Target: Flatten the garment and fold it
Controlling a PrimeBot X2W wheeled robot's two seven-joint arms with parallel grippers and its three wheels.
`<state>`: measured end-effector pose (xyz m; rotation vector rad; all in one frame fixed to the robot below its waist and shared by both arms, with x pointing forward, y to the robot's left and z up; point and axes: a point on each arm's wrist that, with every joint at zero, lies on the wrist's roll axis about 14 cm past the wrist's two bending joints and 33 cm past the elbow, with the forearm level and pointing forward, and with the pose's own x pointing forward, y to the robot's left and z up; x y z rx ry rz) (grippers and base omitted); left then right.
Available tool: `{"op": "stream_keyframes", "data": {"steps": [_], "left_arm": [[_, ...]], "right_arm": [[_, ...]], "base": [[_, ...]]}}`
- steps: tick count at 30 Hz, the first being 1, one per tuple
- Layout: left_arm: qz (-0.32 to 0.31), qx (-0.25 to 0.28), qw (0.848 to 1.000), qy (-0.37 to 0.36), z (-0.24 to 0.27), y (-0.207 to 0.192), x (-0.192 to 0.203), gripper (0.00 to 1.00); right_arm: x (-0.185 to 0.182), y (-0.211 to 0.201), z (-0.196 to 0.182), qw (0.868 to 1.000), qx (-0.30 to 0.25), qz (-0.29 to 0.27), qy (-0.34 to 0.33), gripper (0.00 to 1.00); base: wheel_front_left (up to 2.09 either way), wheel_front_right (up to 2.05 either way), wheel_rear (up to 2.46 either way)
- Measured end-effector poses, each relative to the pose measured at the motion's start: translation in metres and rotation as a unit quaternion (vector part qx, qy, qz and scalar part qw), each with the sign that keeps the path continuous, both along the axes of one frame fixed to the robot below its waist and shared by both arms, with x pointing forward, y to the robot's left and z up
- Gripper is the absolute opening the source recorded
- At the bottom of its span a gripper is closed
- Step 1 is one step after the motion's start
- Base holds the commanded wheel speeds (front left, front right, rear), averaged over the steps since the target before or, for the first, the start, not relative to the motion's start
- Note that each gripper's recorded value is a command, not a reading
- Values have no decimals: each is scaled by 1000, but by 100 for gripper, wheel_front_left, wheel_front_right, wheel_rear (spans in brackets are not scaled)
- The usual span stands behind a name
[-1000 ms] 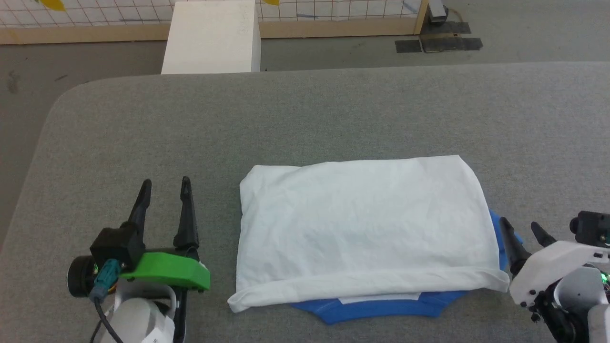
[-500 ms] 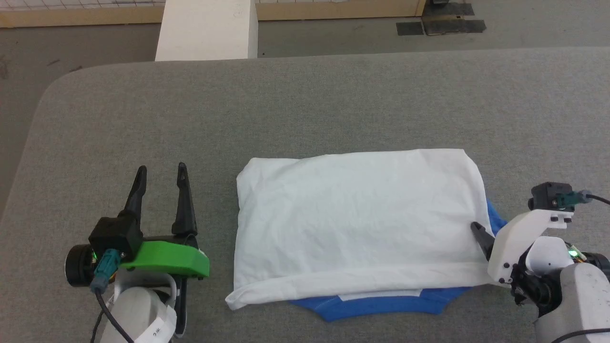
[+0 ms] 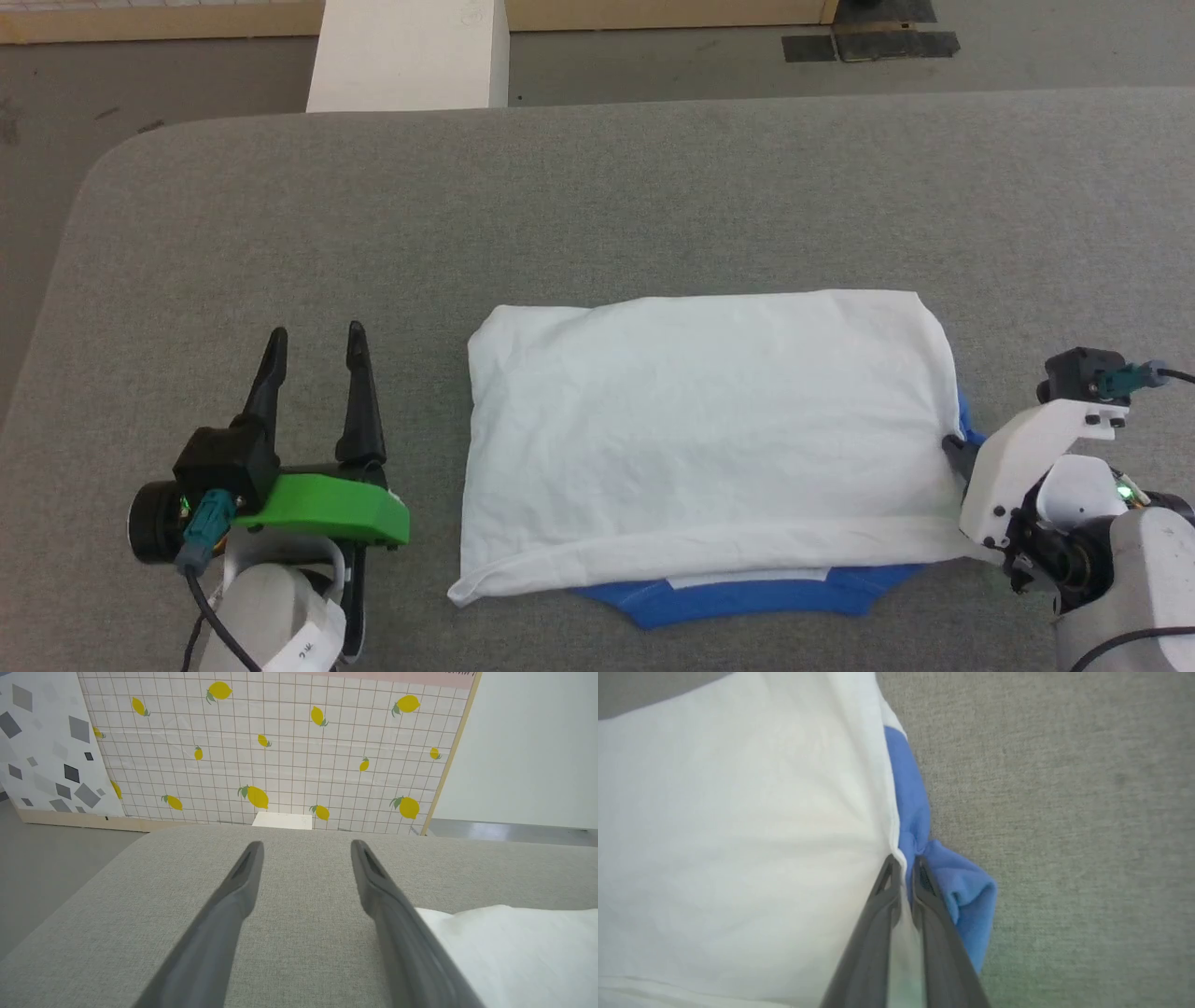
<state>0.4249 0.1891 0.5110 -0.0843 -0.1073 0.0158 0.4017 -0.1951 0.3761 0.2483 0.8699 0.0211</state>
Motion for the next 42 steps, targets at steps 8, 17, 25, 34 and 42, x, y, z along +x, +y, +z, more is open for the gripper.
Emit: {"op": "stream_keyframes", "data": {"steps": [8, 17, 25, 34, 42], "left_arm": [[-2, -2, 1000, -2, 1, 0, -1, 100], [-6, -2, 1000, -4, 3, -2, -2, 100], [-8, -3, 1000, -8, 6, -1, -5, 100], [0, -2, 1000, -7, 7, 4, -10, 100], [3, -1, 1000, 0, 1, 8, -10, 100]], "right_arm": [[-10, -52, 10, 996, -53, -61, -34, 0], [-22, -112, 31, 982, -132, -121, -65, 0], [-3, -58, 77, 982, -109, -50, -146, 0], [-5, 77, 113, 969, -59, 153, -187, 0], [-6, 164, 92, 943, -32, 283, -171, 0]], "base": [[0, 0, 0], [0, 0, 0], [0, 0, 0], [0, 0, 0], [0, 0, 0]]}}
